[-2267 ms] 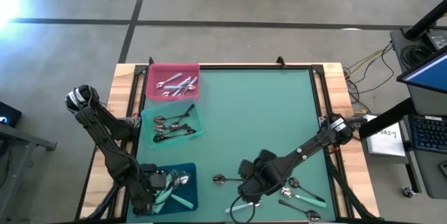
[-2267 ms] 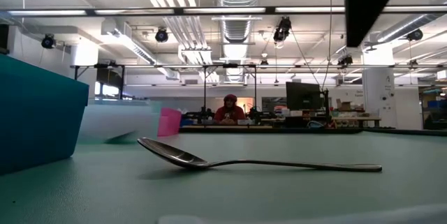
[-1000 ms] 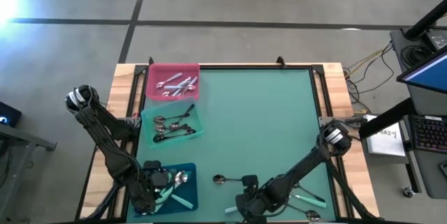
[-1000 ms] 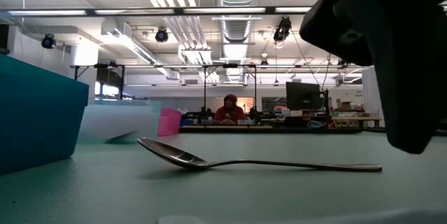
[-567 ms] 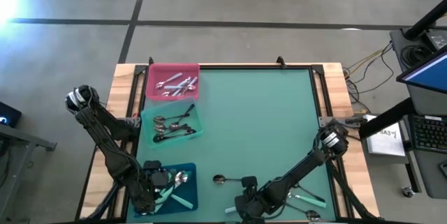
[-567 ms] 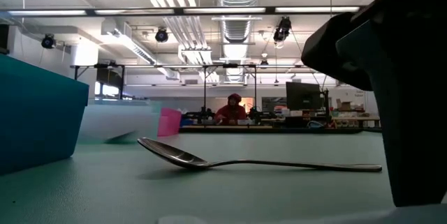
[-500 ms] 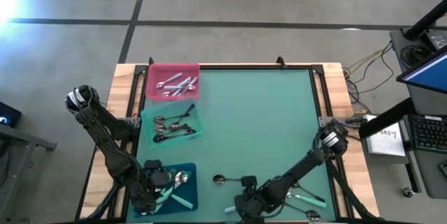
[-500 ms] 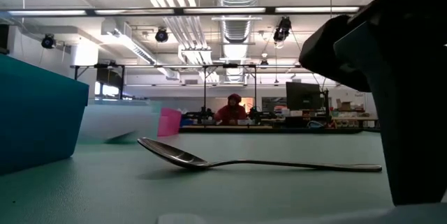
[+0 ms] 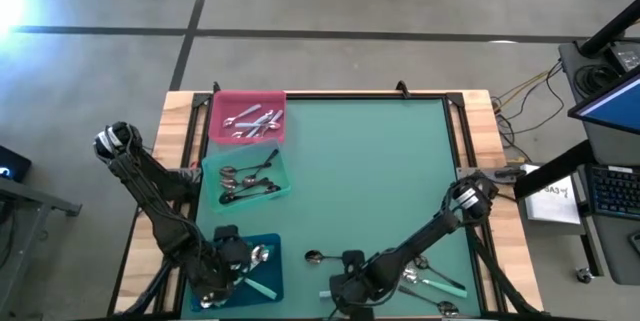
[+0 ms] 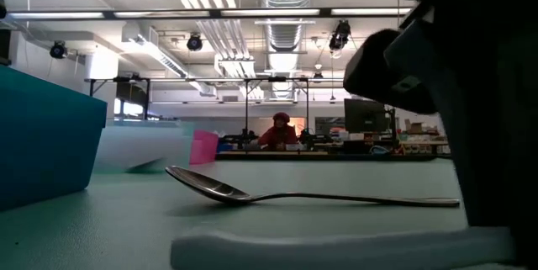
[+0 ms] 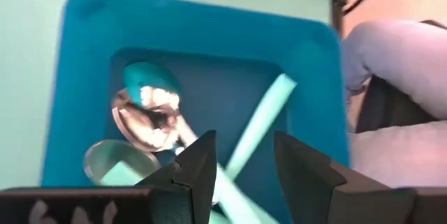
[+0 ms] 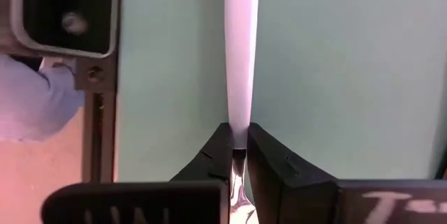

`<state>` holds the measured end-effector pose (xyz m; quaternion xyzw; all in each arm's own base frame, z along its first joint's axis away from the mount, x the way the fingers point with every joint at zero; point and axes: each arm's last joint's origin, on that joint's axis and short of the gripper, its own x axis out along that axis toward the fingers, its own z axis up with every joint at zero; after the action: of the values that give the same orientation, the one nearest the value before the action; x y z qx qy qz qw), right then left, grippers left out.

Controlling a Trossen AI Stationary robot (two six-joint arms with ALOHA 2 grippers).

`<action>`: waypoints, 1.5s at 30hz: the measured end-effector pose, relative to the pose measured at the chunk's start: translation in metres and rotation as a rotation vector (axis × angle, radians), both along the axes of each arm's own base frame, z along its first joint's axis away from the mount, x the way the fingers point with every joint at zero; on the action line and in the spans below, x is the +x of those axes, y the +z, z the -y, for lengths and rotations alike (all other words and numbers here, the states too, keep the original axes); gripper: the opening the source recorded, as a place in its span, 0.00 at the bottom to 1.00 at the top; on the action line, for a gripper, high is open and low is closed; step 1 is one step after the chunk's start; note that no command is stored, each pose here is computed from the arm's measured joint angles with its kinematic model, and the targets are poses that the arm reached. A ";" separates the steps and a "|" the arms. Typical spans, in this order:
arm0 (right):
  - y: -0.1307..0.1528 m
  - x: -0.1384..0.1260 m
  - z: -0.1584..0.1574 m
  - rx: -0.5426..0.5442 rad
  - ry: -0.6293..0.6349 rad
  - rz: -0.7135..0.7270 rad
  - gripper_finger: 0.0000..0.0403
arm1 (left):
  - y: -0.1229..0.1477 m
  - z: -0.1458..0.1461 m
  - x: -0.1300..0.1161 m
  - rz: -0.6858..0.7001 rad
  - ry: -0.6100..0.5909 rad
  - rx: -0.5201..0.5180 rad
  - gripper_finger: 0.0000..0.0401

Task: Sort silverware by color (type)
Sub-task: Put the blue spoon into the pink bin

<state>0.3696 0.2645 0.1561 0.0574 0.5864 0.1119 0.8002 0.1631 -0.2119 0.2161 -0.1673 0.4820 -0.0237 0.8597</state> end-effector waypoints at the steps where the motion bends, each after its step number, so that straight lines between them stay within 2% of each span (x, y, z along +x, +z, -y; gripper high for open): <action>1: 0.004 0.001 0.000 -0.008 0.014 0.000 0.04 | 0.001 0.001 0.001 0.008 -0.007 -0.008 0.31; 4: 0.017 0.008 0.000 -0.008 0.030 0.043 0.04 | 0.003 0.004 0.003 0.049 -0.037 -0.023 0.31; 8: 0.031 0.016 0.003 -0.077 0.038 0.119 0.03 | 0.008 0.007 0.008 0.159 -0.041 -0.010 0.31; 13: 0.054 0.021 0.013 -0.319 -0.020 0.215 0.03 | 0.018 0.009 0.016 0.393 0.018 0.106 0.31; 19: 0.100 0.033 0.030 -0.627 -0.235 0.438 0.03 | 0.029 0.008 0.022 0.602 0.105 0.298 0.31; 25: 0.130 0.043 0.043 -0.849 -0.411 0.625 0.03 | 0.037 0.001 0.023 0.748 0.335 0.490 0.31; 28: 0.135 0.049 0.050 -0.953 -0.434 0.666 0.03 | 0.042 -0.002 0.023 0.819 0.485 0.562 0.31; 32: 0.139 0.058 0.054 -1.014 -0.398 0.687 0.03 | 0.048 -0.003 0.023 0.877 0.617 0.566 0.31; 39: 0.146 0.070 0.059 -1.041 -0.357 0.717 0.03 | 0.054 -0.002 0.024 0.897 0.664 0.510 0.31; 45: 0.151 0.076 0.056 -0.954 -0.307 0.763 0.03 | 0.062 -0.003 0.026 0.904 0.679 0.496 0.31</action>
<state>0.4460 0.2085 0.3068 -0.2664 0.2299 -0.2654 0.8976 0.1888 -0.2092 0.2782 -0.0796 -0.0188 0.2955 0.9518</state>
